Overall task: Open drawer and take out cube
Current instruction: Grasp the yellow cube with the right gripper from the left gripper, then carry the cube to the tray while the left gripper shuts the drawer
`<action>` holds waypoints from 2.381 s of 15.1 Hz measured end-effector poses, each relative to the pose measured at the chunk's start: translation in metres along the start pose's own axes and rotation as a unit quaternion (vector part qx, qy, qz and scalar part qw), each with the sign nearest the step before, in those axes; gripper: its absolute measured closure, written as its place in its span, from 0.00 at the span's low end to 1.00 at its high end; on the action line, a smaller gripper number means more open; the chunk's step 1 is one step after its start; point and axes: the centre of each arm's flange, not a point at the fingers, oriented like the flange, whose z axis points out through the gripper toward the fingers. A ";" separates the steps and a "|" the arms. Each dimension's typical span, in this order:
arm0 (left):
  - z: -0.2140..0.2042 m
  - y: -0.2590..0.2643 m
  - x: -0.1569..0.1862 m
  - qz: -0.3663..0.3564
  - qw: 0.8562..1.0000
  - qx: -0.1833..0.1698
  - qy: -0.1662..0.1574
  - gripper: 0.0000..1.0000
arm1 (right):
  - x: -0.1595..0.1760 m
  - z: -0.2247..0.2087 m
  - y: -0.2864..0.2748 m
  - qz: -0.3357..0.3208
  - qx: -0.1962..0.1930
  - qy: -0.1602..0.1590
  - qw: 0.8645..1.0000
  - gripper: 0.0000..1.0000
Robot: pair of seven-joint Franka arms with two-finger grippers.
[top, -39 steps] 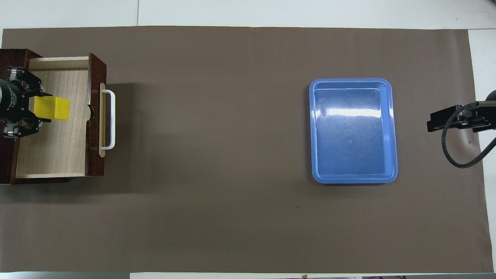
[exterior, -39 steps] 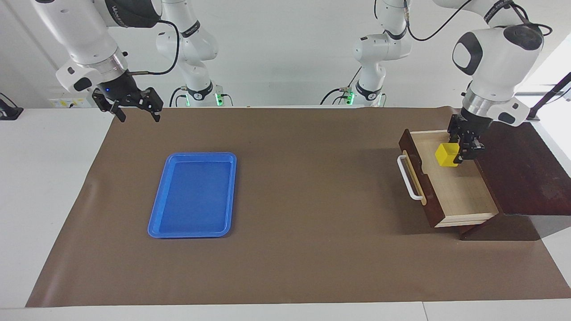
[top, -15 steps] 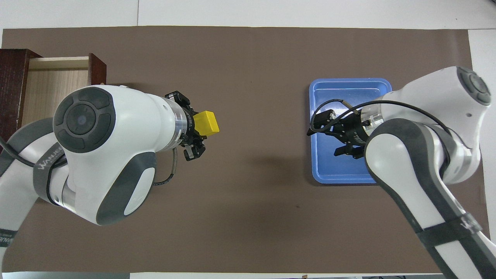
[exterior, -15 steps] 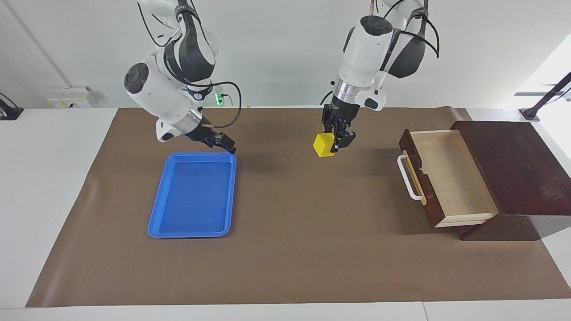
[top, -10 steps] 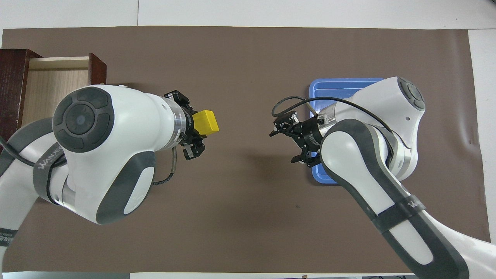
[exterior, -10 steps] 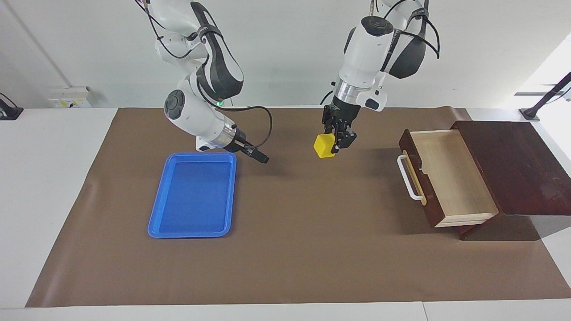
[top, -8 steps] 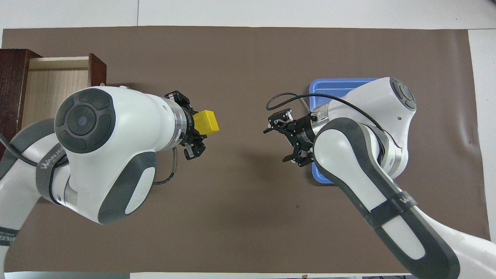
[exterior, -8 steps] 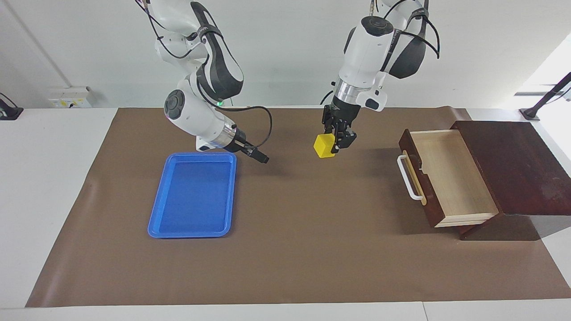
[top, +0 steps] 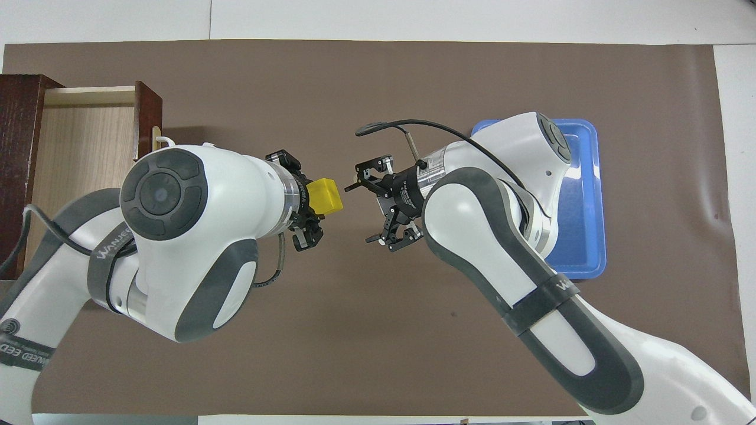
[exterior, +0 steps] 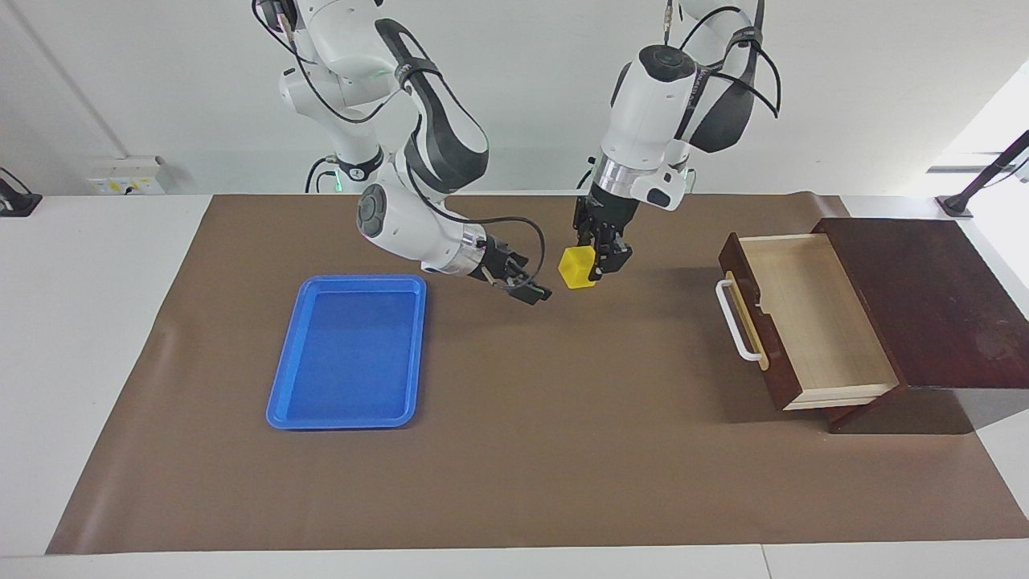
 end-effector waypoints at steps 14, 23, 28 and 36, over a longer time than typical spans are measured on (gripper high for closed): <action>0.019 -0.011 0.001 0.004 1.000 0.008 0.007 0.45 | -0.027 0.022 -0.013 0.018 0.002 -0.003 1.000 0.00; 0.019 -0.012 0.001 0.004 1.000 0.008 0.006 0.45 | -0.025 0.019 -0.016 0.052 0.011 -0.001 0.999 0.44; 0.012 -0.006 0.002 0.001 1.000 0.001 0.000 0.30 | -0.025 0.014 -0.019 0.051 0.016 -0.001 0.999 0.44; 0.005 0.070 0.099 0.014 1.000 -0.012 0.016 0.00 | 0.023 -0.045 -0.036 0.094 0.053 -0.019 0.994 0.44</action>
